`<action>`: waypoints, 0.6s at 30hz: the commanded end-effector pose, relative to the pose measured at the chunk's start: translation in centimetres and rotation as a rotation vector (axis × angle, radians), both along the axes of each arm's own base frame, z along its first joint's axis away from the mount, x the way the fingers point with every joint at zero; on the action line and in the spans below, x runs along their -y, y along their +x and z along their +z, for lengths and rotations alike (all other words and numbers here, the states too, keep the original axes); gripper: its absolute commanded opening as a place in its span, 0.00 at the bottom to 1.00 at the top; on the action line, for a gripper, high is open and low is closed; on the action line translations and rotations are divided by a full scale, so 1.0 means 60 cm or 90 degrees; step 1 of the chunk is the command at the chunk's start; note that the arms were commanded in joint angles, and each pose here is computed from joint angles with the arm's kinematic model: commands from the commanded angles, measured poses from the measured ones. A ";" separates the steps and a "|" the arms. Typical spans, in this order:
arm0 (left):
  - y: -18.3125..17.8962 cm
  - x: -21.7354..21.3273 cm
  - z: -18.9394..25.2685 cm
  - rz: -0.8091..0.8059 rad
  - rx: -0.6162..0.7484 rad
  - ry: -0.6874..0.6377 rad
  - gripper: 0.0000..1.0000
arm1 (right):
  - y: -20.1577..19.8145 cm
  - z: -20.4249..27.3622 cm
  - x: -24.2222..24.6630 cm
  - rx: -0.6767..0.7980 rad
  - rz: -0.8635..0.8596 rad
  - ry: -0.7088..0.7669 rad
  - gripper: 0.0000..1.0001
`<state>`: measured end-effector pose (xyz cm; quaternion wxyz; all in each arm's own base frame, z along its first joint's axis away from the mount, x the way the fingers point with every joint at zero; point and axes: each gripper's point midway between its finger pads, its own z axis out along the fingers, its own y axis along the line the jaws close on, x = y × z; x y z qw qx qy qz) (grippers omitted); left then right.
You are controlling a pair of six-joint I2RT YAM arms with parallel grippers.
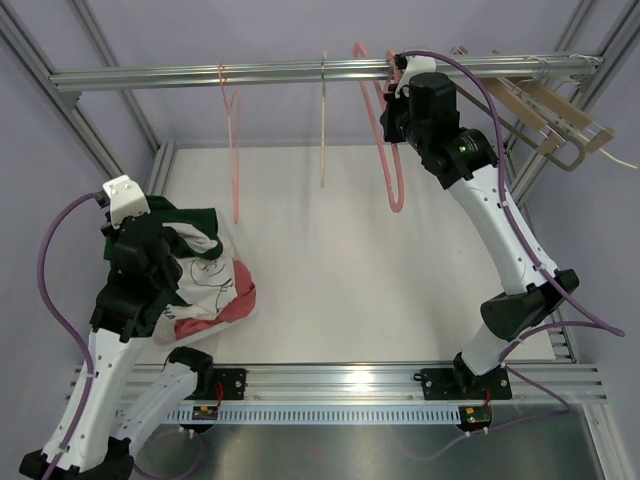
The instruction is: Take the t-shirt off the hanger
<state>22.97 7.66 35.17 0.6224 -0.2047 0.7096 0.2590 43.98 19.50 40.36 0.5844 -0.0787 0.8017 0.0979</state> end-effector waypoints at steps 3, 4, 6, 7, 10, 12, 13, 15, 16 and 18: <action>0.012 0.009 -0.049 -0.013 -0.011 -0.080 0.00 | 0.012 0.003 0.015 0.015 -0.020 0.025 0.00; 0.015 0.004 -0.064 -0.004 -0.024 -0.083 0.00 | 0.010 0.009 0.016 0.022 -0.021 0.032 0.00; 0.030 0.011 -0.089 -0.018 -0.043 -0.107 0.00 | 0.012 0.009 0.020 0.023 -0.024 0.036 0.00; 0.031 0.003 -0.103 -0.007 -0.051 -0.117 0.00 | 0.013 0.008 0.020 0.020 -0.022 0.040 0.00; 0.039 0.014 -0.125 -0.038 -0.065 -0.155 0.00 | 0.015 0.018 0.029 0.028 -0.028 0.045 0.00; 0.037 0.022 -0.138 -0.051 -0.079 -0.169 0.04 | 0.017 0.027 0.031 0.034 -0.029 0.053 0.00; 0.036 0.024 -0.144 -0.055 -0.085 -0.173 0.07 | 0.017 0.028 0.028 0.030 -0.025 0.060 0.00; 0.037 0.033 -0.164 -0.064 -0.099 -0.194 0.22 | 0.015 0.041 0.027 0.034 -0.021 0.072 0.00; 0.038 0.038 -0.171 -0.070 -0.103 -0.202 0.26 | 0.012 0.044 0.025 0.034 -0.017 0.084 0.00; 0.040 0.045 -0.179 -0.079 -0.103 -0.219 0.34 | 0.012 0.027 0.020 0.026 -0.015 0.090 0.00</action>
